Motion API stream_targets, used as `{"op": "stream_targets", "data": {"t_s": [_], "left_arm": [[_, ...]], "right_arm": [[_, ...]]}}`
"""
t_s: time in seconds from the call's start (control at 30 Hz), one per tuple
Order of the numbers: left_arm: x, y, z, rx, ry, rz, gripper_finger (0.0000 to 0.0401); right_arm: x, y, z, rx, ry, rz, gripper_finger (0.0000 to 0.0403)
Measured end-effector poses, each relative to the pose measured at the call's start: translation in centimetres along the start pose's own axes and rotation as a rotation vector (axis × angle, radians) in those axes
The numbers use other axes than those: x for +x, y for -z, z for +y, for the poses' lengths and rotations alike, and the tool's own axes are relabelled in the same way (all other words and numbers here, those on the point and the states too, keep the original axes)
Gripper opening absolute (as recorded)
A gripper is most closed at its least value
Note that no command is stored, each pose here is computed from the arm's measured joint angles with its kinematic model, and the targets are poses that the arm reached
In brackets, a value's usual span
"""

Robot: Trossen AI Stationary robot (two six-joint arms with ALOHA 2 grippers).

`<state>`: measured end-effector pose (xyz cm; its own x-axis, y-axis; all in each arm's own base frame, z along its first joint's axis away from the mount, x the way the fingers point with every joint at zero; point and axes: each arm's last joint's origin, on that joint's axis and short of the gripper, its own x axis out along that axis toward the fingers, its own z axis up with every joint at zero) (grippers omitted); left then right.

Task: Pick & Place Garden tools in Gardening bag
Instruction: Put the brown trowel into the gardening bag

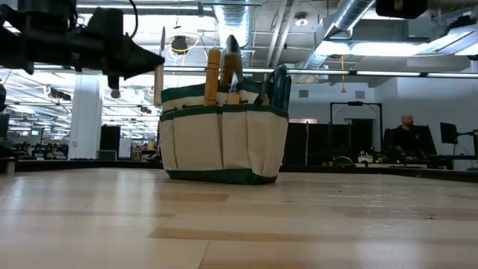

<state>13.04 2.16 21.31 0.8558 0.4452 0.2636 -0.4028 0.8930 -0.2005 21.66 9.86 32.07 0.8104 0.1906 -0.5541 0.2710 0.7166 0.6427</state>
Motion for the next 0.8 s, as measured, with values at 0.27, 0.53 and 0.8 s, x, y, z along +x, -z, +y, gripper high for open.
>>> {"op": "stream_targets", "data": {"t_s": [0.27, 0.53, 0.8], "left_arm": [[1.3, 0.8, -0.2, -0.038, 0.077, -0.012, 0.0061], [2.0, 1.9, -0.5, -0.082, 0.118, 0.032, 0.0061], [2.3, 1.9, -0.7, -0.118, 0.135, -0.001, 0.0063]], "right_arm": [[0.1, -0.8, -0.5, 0.022, 0.02, -0.025, 0.0159], [0.2, -0.9, -0.6, 0.025, 0.021, -0.027, 0.0159], [0.2, -0.9, -0.6, 0.025, 0.021, -0.027, 0.0159]]}}
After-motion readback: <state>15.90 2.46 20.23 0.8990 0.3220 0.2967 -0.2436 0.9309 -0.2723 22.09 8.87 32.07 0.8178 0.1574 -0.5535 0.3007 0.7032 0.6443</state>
